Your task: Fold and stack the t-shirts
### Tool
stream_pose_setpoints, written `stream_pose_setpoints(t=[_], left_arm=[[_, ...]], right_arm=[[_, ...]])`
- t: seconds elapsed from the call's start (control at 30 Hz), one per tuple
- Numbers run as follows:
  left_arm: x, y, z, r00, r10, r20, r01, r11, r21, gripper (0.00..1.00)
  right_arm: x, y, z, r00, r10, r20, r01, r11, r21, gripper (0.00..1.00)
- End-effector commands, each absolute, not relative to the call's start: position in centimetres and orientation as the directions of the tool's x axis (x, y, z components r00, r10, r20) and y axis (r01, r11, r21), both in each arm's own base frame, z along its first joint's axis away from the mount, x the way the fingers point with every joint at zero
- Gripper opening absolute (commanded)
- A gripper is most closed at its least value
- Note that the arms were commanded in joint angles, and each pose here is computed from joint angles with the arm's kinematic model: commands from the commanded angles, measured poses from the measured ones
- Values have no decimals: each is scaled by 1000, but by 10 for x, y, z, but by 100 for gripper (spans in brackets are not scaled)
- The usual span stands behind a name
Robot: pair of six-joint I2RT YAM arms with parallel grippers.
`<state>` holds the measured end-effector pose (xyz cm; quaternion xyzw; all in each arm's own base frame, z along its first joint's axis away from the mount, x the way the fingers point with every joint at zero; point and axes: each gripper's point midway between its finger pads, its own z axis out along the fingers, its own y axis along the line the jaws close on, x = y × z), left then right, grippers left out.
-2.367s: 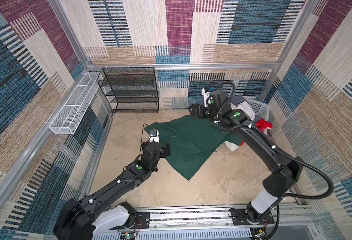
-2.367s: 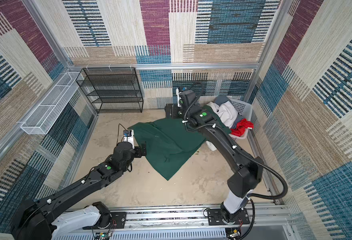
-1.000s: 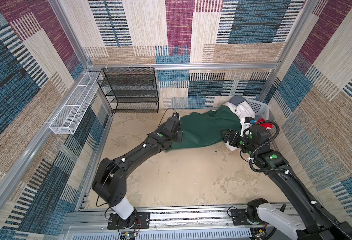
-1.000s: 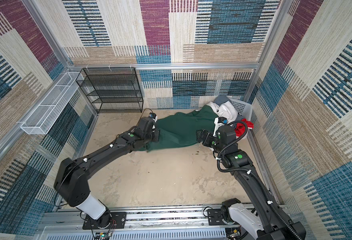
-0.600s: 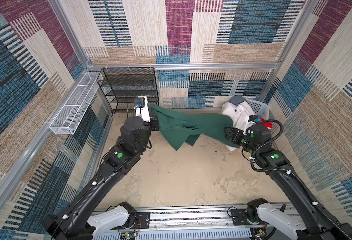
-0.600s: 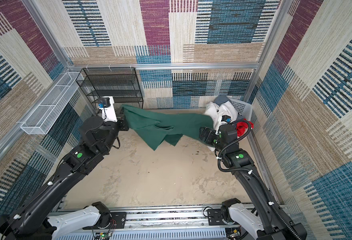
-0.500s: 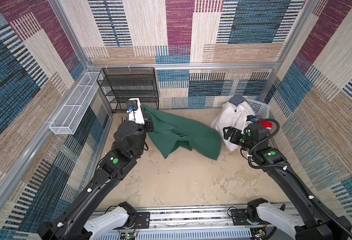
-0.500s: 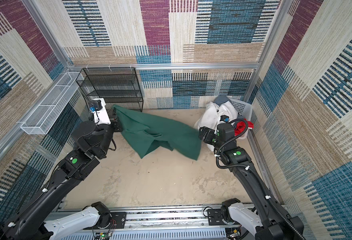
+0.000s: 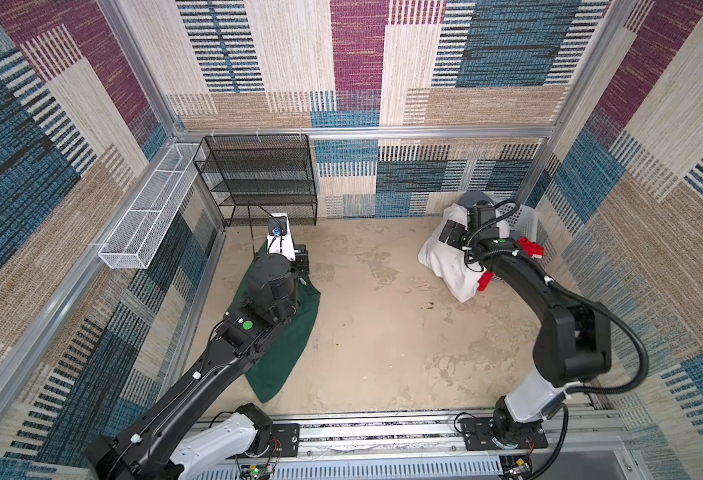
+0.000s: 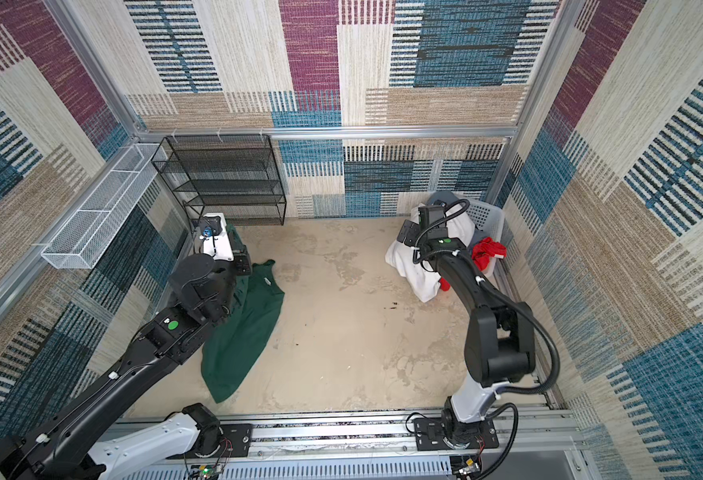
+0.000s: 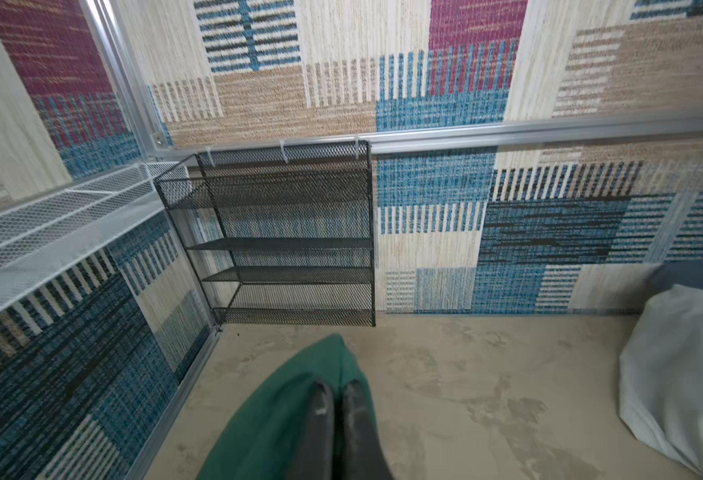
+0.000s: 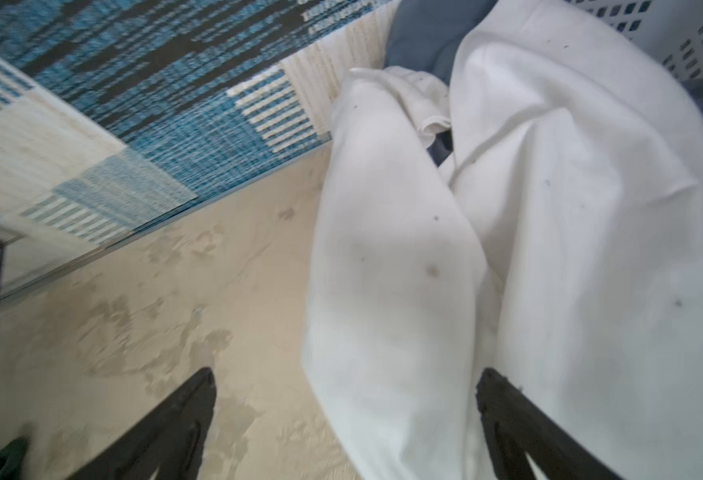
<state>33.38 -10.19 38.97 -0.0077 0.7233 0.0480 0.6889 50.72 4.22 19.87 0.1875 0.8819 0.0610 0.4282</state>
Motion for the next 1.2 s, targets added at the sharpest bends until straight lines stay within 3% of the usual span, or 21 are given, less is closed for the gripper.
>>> stream_pose_setpoints(t=[0.0,0.17,0.3,0.47,0.57,0.7,0.93,1.03,1.17], left_arm=[[337,-112,373,-78,-5,-997,-34,999,-2,0],[341,-123,354,-109,4,-994,15,1000,3,0],[343,-129,347,-119,29,-992,41,999,25,0],[344,-128,343,-109,42,-993,36,999,39,0],[347,-131,341,-112,50,-992,39,998,46,0],[349,-134,340,-117,50,-992,45,998,45,0],[354,-139,339,-110,38,-993,57,998,32,0],[355,-142,336,-119,32,-992,65,998,24,0],[358,-148,334,-126,23,-992,86,996,12,0]], right_arm=[[533,39,191,-561,356,-748,294,930,223,100],[571,55,165,-629,298,-719,225,954,199,98],[580,43,127,-706,261,-659,276,957,84,92],[565,36,97,-742,232,-629,279,960,25,71],[549,39,86,-761,226,-608,258,965,36,48],[521,37,75,-793,173,-583,214,977,-2,26],[478,21,66,-840,32,-541,128,982,-141,4],[468,11,61,-865,-31,-501,94,970,-223,1],[473,11,70,-844,-77,-531,65,968,-244,0]])
